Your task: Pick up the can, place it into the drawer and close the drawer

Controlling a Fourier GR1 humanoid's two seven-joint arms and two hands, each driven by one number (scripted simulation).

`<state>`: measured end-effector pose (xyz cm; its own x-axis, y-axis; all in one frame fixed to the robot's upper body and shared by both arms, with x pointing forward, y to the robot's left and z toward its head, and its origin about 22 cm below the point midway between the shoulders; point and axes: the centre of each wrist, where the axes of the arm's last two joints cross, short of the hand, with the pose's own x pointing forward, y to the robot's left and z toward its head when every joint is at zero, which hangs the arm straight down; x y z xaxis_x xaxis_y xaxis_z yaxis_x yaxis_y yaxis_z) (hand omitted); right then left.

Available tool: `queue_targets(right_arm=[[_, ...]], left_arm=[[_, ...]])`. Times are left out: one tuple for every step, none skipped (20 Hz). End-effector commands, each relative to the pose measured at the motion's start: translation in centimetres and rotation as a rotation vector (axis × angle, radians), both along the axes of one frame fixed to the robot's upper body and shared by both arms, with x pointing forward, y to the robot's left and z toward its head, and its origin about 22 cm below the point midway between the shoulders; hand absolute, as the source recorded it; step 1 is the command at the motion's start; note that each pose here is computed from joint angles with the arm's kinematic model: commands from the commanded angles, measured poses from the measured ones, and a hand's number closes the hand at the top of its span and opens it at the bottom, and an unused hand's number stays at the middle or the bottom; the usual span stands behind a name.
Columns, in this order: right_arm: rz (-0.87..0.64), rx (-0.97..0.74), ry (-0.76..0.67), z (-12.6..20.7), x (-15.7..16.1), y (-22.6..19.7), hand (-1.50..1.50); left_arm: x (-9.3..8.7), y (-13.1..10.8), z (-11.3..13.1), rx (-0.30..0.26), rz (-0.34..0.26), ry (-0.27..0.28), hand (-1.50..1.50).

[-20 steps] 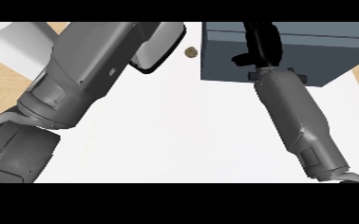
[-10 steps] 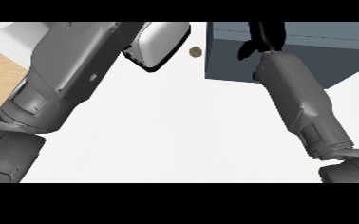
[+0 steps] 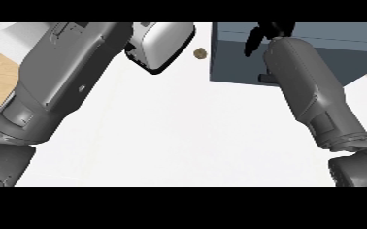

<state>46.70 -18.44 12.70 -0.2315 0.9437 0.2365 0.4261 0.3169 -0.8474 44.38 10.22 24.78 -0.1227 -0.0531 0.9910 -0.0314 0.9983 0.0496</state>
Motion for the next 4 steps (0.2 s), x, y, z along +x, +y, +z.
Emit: queue_targets(right_arm=[[0.033,0.16,-0.101,0.8,0.1,3.0,-1.5],[0.037,0.148,-0.104,3.3,0.7,2.6,-1.5],[0.02,0.159,-0.112,1.2,0.3,2.4,-1.5],[0.056,0.16,-0.095,0.9,0.3,1.6,-1.5]], left_arm=[[-0.7,1.0,-1.0,0.0,-0.014,0.005,-1.5],[-0.5,1.5,0.7,-0.015,-0.007,-0.004,-1.5],[-0.9,2.1,1.0,0.009,-0.015,-0.015,-1.5],[-1.0,2.0,-0.7,-0.005,0.009,0.0,-1.5]])
